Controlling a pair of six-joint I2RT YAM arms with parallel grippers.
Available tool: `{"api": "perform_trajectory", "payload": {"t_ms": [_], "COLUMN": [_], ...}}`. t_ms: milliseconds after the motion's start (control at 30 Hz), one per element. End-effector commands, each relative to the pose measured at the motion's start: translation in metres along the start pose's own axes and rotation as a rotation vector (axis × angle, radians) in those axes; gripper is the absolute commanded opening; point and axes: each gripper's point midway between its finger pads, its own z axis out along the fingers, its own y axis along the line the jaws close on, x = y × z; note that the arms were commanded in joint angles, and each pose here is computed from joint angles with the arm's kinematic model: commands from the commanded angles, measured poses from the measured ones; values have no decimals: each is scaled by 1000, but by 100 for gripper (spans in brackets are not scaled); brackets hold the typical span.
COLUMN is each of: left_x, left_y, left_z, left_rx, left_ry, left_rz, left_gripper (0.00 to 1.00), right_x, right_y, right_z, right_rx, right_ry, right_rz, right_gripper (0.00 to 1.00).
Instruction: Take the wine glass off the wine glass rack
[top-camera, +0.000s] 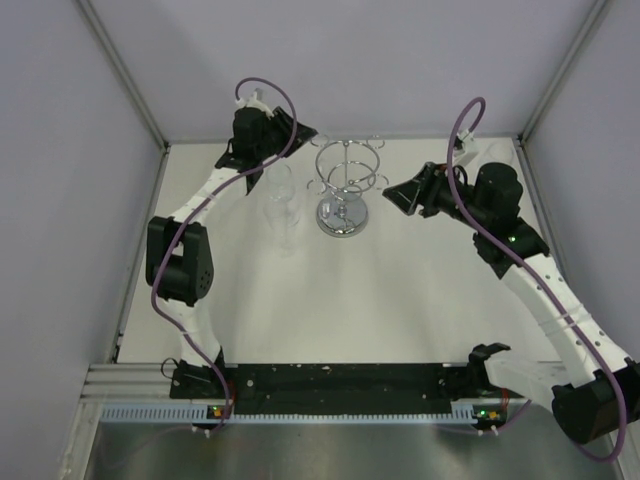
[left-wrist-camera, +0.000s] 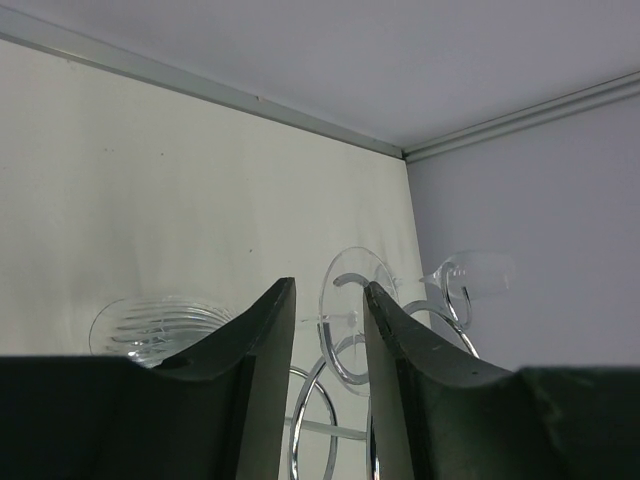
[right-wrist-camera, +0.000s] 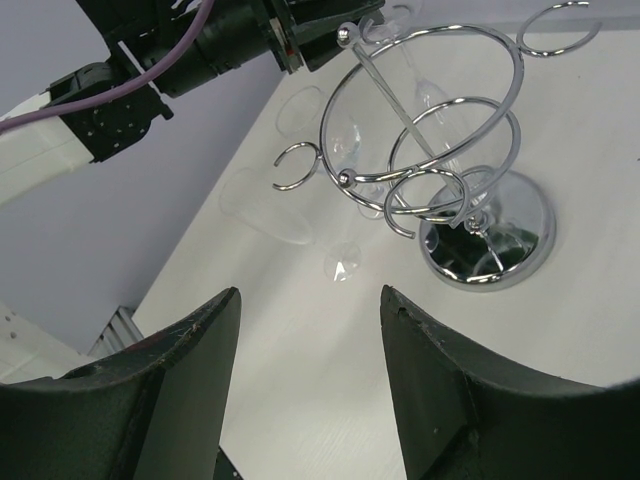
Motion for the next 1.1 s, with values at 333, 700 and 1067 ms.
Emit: {"api": "perform_trajectory", "payload": {"t_ms": [333,700,1067], "left_x": [-6,-12,-27], "left_y": [-20,-28,-45], "left_z": [1,-4,-17], "left_rx": [87,99,120], "left_ry": [-16,-30,-74], "left_rz": [17,38,78], "left_gripper": [14,0,0], "right_x": [-9,-9,-9], "right_y": [12,14,15], "right_z": [-2,-1,-2], "right_rx": [-47,-55,-58], "right_ry": [-39,-37,-37], "right_rz": [-23,-17,-20], "right_gripper": [58,58,58]}}
